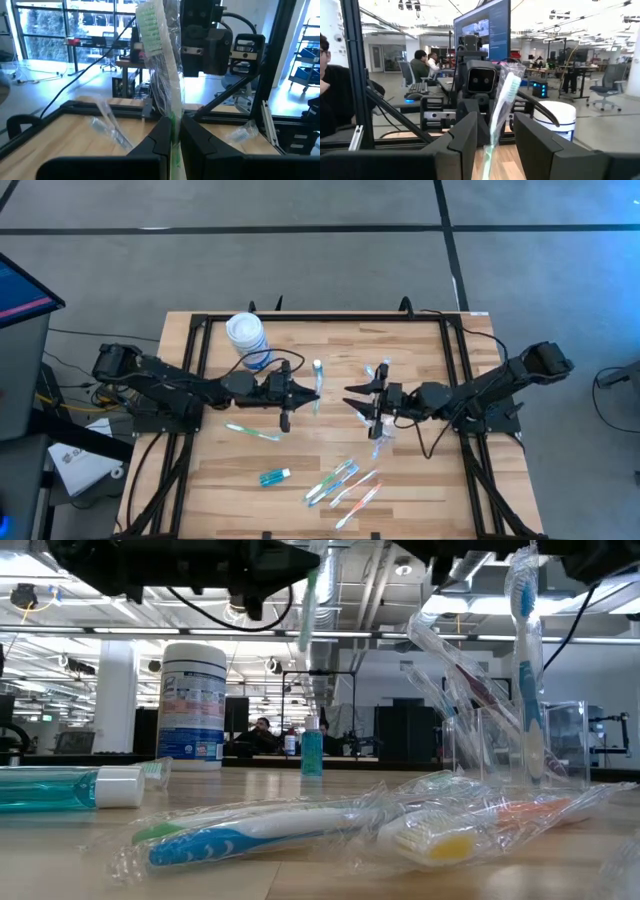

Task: Pick & Place toothbrushing station
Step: Put the green toothbrush into the transparent organizer

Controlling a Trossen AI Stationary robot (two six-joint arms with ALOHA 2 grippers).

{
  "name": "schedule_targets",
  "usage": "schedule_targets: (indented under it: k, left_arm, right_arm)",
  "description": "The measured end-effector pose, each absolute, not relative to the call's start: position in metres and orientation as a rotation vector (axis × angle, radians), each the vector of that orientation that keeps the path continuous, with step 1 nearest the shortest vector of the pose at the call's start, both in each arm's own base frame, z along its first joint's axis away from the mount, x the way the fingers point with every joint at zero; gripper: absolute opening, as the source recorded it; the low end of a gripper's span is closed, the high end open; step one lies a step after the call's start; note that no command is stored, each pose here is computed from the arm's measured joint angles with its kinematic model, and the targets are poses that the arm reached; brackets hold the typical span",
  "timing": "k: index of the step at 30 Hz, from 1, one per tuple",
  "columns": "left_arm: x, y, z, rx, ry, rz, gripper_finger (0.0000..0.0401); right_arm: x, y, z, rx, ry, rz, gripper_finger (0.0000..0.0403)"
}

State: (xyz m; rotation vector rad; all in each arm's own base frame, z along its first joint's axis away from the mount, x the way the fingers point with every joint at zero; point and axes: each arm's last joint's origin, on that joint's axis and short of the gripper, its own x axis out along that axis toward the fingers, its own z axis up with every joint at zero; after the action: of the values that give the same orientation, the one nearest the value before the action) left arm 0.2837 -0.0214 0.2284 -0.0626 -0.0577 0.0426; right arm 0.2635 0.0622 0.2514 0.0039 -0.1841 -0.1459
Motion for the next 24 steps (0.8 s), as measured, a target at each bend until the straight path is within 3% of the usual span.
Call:
schedule_targets:
  k: [24]
  left_arm:
    - [0.321,-0.027,0.236,-0.029,-0.08,-0.013,0.0012]
  right_arm:
    - [0.277,0.048,0.242,0.073,-0.16,-0.035,0.0118]
